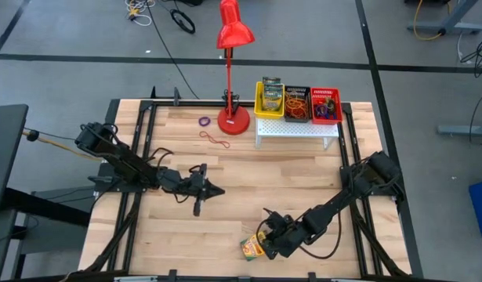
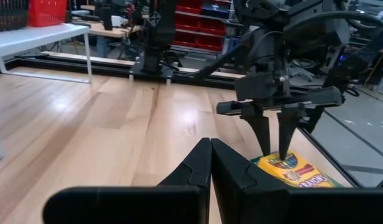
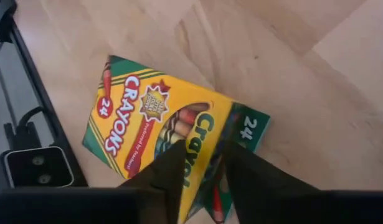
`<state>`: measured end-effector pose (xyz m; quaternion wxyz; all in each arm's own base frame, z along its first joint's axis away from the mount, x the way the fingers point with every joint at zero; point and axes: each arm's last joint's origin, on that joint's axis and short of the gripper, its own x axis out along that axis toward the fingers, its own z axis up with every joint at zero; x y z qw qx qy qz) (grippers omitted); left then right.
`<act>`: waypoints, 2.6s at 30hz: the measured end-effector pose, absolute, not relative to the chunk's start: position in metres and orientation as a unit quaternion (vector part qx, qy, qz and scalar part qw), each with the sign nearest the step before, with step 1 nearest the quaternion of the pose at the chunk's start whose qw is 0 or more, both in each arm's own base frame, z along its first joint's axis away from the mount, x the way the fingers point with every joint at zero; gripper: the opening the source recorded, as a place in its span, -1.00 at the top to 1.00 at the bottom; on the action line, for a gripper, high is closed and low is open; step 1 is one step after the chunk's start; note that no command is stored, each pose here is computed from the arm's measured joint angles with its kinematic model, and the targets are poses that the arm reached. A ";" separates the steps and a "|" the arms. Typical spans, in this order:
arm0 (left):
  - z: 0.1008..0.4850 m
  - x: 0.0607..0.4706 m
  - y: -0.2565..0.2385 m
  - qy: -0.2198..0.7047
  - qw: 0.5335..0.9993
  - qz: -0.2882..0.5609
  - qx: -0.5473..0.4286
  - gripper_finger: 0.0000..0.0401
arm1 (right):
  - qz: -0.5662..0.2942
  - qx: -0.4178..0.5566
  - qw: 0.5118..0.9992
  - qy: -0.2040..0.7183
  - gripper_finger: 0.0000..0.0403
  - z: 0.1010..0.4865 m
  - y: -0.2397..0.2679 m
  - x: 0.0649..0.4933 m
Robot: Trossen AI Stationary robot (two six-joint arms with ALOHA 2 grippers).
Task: Pick & Place Office Desk Supplies
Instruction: Put the crayon box into the yellow bin on the shelf
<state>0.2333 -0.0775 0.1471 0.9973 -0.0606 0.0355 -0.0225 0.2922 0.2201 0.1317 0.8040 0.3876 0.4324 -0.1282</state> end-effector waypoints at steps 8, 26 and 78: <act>0.147 0.233 -0.077 0.035 0.997 -0.022 -0.062 0.93 | -0.115 0.373 0.811 0.437 0.96 0.132 0.221 0.293; 0.149 0.247 -0.084 0.089 0.979 -0.033 -0.178 0.84 | -0.181 0.023 0.875 0.448 0.99 0.214 0.199 0.285; 0.107 0.357 -0.128 0.101 0.991 0.028 -0.082 0.56 | -0.212 0.068 0.911 0.348 0.55 0.258 0.196 0.301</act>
